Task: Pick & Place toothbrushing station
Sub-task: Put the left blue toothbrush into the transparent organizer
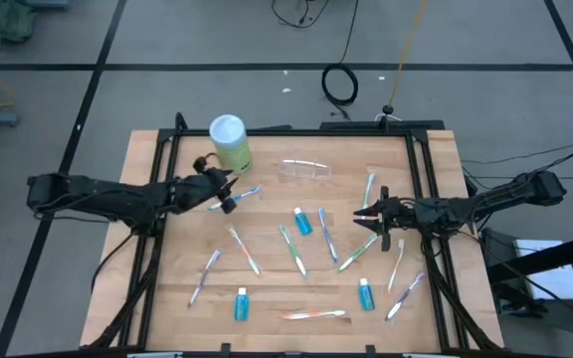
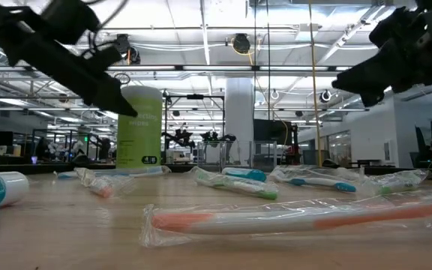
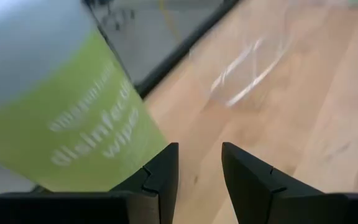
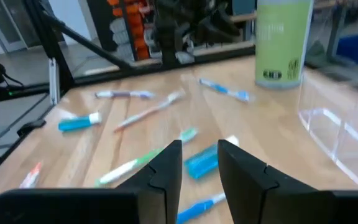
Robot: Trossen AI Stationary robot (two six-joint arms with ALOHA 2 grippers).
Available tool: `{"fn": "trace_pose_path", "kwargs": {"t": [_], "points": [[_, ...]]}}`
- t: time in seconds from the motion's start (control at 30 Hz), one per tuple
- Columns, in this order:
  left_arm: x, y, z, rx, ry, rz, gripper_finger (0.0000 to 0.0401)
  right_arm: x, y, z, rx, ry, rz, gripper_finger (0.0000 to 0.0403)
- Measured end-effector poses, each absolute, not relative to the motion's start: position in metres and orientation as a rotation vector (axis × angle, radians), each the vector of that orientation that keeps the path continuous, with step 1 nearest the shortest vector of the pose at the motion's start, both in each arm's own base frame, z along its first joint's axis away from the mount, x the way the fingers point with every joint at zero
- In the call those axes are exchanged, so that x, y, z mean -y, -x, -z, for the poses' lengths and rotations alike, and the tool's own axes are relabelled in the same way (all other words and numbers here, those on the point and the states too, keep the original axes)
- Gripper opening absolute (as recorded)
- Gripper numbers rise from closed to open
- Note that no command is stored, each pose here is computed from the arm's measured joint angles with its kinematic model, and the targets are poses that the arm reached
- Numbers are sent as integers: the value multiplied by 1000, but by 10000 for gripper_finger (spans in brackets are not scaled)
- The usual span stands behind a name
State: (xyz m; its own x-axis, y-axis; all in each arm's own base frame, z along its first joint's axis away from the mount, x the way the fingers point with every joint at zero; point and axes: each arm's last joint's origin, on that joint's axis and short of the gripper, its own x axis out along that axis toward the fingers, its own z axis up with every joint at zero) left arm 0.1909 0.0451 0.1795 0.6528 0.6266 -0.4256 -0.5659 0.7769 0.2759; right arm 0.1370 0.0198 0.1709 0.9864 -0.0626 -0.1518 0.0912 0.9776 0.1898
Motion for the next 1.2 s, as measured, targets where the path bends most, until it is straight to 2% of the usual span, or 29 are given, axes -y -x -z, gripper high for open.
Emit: {"fn": "trace_pose_path", "kwargs": {"t": [0.17, 0.3, 0.43, 0.9, 1.2], "points": [[-53, -206, -167, -689, -77, -600, 129, -21, -140, -165, -186, -292, 91, 96], [-57, -212, -159, -723, 29, -492, 129, -21, -142, -162, -207, -366, 103, 95], [-65, -212, -151, -756, 75, -503, 129, -21, -142, -160, -223, -377, 109, 95], [-75, -219, -115, -876, 216, -474, 129, -21, -144, -167, -165, -125, 75, 95], [-76, -222, -110, -859, 260, -499, 129, -21, -145, -172, -120, 96, 58, 96]]}}
